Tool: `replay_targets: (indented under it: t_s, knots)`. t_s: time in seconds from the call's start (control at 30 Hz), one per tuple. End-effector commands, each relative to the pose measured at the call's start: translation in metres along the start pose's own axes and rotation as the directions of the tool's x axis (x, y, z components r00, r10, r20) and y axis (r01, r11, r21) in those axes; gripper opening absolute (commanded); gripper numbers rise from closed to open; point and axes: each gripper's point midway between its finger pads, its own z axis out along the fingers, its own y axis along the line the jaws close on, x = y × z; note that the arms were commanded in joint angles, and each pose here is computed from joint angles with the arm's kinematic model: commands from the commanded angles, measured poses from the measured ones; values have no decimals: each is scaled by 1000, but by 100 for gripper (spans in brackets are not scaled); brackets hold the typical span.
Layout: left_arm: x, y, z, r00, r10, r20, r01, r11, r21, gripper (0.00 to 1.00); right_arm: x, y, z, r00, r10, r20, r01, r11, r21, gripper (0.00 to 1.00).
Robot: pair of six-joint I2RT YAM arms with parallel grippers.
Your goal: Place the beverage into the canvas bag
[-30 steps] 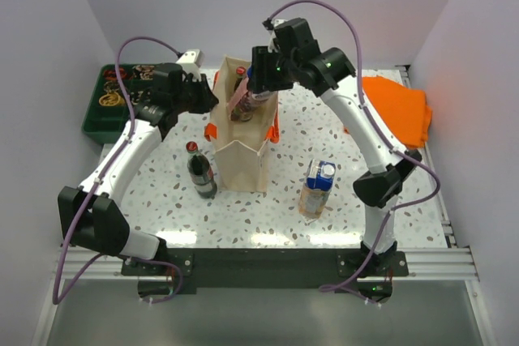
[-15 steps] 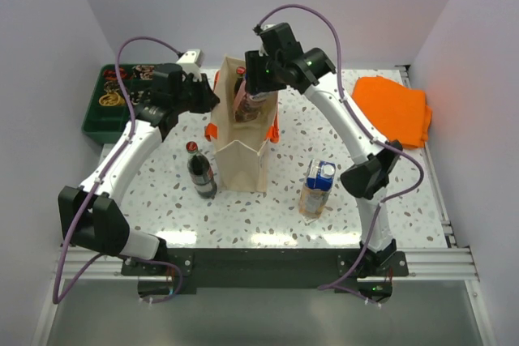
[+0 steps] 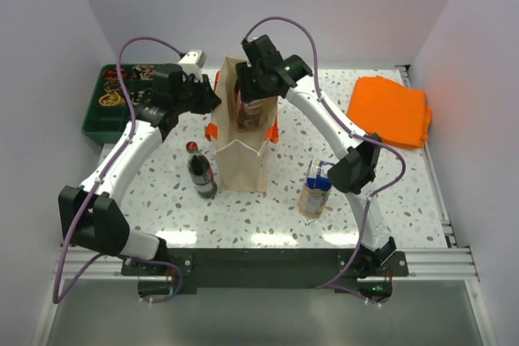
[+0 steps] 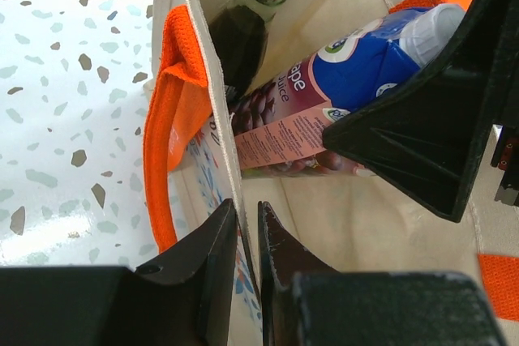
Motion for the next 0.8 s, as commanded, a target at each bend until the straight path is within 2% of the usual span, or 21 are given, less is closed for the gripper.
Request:
replay_targets:
  t_s: [0.0, 0.77]
  knots:
    - [-12, -11, -5, 998, 45, 48, -47, 998, 45, 21, -114, 26, -77, 902, 54, 428, -22, 997, -80, 0]
    - [-10, -13, -6, 998, 47, 40, -49, 997, 58, 21, -94, 24, -33, 916, 2, 400, -18, 999, 34, 0]
